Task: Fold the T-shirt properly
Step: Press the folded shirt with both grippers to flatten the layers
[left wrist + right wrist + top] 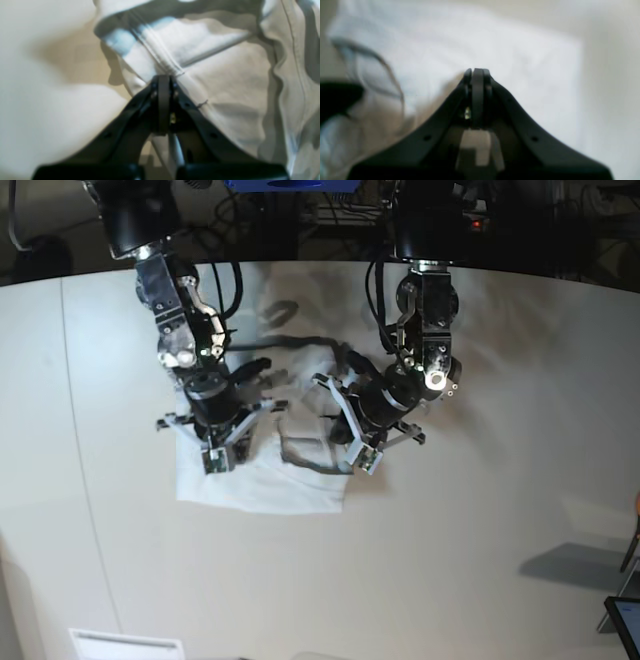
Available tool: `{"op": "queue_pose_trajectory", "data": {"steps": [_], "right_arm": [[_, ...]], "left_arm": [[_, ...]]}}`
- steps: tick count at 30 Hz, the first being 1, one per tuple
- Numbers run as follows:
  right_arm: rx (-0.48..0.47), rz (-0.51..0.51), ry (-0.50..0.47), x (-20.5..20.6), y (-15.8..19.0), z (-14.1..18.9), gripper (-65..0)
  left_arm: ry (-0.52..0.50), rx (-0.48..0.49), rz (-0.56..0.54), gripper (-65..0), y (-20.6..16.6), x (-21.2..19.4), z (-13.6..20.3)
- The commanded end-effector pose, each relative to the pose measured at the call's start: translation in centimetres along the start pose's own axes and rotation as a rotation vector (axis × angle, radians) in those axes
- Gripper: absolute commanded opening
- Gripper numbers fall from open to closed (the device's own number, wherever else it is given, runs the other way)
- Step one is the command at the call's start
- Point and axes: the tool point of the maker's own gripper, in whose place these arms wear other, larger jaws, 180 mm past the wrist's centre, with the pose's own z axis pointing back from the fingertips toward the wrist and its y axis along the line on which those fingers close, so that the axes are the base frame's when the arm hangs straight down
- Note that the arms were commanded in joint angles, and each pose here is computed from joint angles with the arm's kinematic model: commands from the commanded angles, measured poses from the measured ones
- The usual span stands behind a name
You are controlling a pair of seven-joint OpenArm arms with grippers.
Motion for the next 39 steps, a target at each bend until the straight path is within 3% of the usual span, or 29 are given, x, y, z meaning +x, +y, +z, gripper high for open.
{"op": "queue_pose_trajectory", "data": {"steps": [1,6,14,20,25,30,36,39], "right_arm": [[-0.002,-0.008,-0.041,0.9,0.4,-0.3,-64.7],[-0.004,-0.011,0.001,-1.9,0.8,-0.9,-64.7],[0.039,-0.032,-0.142,6.9,1.8,1.8,-64.7],[0.03,-0.012,-0.174,9.5,1.3,0.2,-64.7],[0.004,0.003,-0.048,4.8,0.8,-3.0,-64.7],[0.047,0.038,-0.009,1.7,3.1,-3.5,-64.7],[0.121,0.031,-0.186,8.3,5.8,-0.6,-64.7],[0.149,0.056,-0.146,8.7,7.0,-0.8,-64.7]], "left_arm": [[0.058,0.011,-0.017,-65.0,0.1,-0.9,0.0],[0.048,0.014,-0.022,-65.0,0.2,-0.4,0.0],[0.047,0.014,-0.022,-65.0,0.3,-0.3,0.0],[0.046,0.012,-0.022,-65.0,0.2,-0.3,-0.1],[0.045,0.013,-0.02,-65.0,0.2,-0.2,-0.1],[0.044,0.012,-0.019,-65.0,0.2,-0.2,-0.1],[0.013,0.027,-0.035,-65.0,0.5,0.9,0.5],[0.008,0.03,-0.037,-65.0,0.5,1.1,0.6]]}}
